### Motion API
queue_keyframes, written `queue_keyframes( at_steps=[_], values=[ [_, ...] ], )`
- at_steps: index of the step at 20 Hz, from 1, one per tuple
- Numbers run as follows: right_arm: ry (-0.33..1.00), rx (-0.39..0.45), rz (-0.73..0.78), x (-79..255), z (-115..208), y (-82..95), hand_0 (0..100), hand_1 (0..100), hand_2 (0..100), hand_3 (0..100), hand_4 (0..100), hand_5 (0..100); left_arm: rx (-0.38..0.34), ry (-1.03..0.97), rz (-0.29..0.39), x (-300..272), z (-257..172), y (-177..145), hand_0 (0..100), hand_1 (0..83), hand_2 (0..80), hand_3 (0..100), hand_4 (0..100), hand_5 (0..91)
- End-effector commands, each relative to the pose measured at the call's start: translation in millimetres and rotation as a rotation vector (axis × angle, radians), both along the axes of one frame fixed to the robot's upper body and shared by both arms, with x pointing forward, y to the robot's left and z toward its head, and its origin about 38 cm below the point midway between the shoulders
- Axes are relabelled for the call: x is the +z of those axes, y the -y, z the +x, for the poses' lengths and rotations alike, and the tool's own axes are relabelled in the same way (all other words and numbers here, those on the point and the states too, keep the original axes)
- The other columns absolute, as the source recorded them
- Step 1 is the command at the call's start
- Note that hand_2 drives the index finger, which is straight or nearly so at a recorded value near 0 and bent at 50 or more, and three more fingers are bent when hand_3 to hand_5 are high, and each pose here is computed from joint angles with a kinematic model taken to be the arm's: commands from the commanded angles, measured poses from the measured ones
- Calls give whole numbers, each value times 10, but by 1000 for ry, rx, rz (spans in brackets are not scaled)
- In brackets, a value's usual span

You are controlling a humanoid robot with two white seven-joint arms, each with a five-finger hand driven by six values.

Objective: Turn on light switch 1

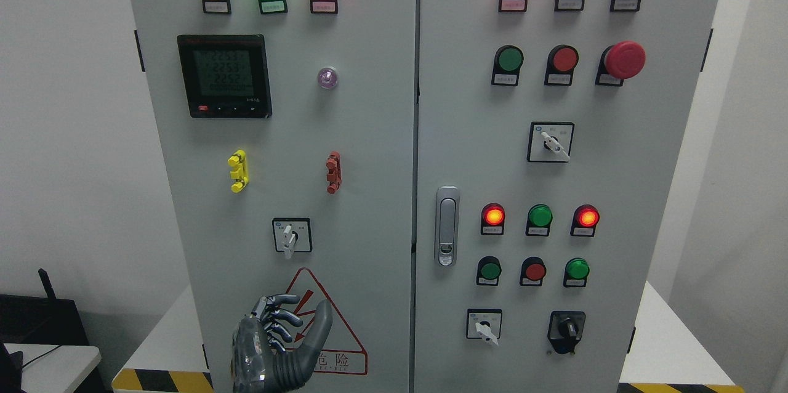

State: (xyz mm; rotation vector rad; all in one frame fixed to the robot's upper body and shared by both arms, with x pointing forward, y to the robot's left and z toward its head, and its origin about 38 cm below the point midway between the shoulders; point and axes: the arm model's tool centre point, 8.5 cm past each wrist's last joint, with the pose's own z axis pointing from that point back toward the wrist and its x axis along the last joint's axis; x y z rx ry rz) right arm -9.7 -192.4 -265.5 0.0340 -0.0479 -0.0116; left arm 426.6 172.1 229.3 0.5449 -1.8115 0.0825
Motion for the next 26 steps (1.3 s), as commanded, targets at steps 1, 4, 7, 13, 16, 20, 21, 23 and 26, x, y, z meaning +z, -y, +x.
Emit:
queue_keyframes(
  at_steps=[1, 4, 7, 13, 16, 20, 21, 23, 26],
  values=[
    [0, -6, 2, 0, 1, -9, 120, 389, 0, 0, 0, 0, 33, 25, -18, 141, 62, -125, 31, 521, 425, 734, 849, 846],
    [-2, -6, 2, 0, -5, -8, 120, 389, 0, 0, 0, 0, 35, 23, -18, 155, 69, -122, 30, 527, 425, 734, 849, 845],
    [0, -6, 2, 0, 1, -9, 120, 389, 0, 0, 0, 0, 36, 28, -19, 206, 89, -115, 34, 527, 424, 734, 849, 845],
    [0, -6, 2, 0, 1, -9, 120, 389, 0, 0, 0, 0, 35, 34, -21, 276, 109, -101, 30, 520, 415, 732, 846, 845],
    [0, -6, 2, 0, 1, -9, 120, 389, 0, 0, 0, 0, 37, 31, -21, 291, 111, -103, 20, 517, 415, 732, 846, 844],
    [0, -6, 2, 0, 1, -9, 120, 389, 0, 0, 0, 0, 35, 35, -22, 310, 116, -96, 25, 484, 414, 732, 847, 844],
    [-2, -6, 2, 0, -5, -8, 120, 389, 0, 0, 0, 0, 35, 34, -21, 306, 118, -96, 33, 476, 414, 731, 847, 844],
    [0, -6, 2, 0, 1, -9, 120, 389, 0, 0, 0, 0, 36, 37, -21, 323, 120, -95, 41, 461, 414, 731, 847, 844],
    [0, -6, 2, 0, 1, -9, 120, 389, 0, 0, 0, 0, 34, 42, -22, 342, 126, -93, 49, 442, 414, 731, 847, 844]
  ],
)
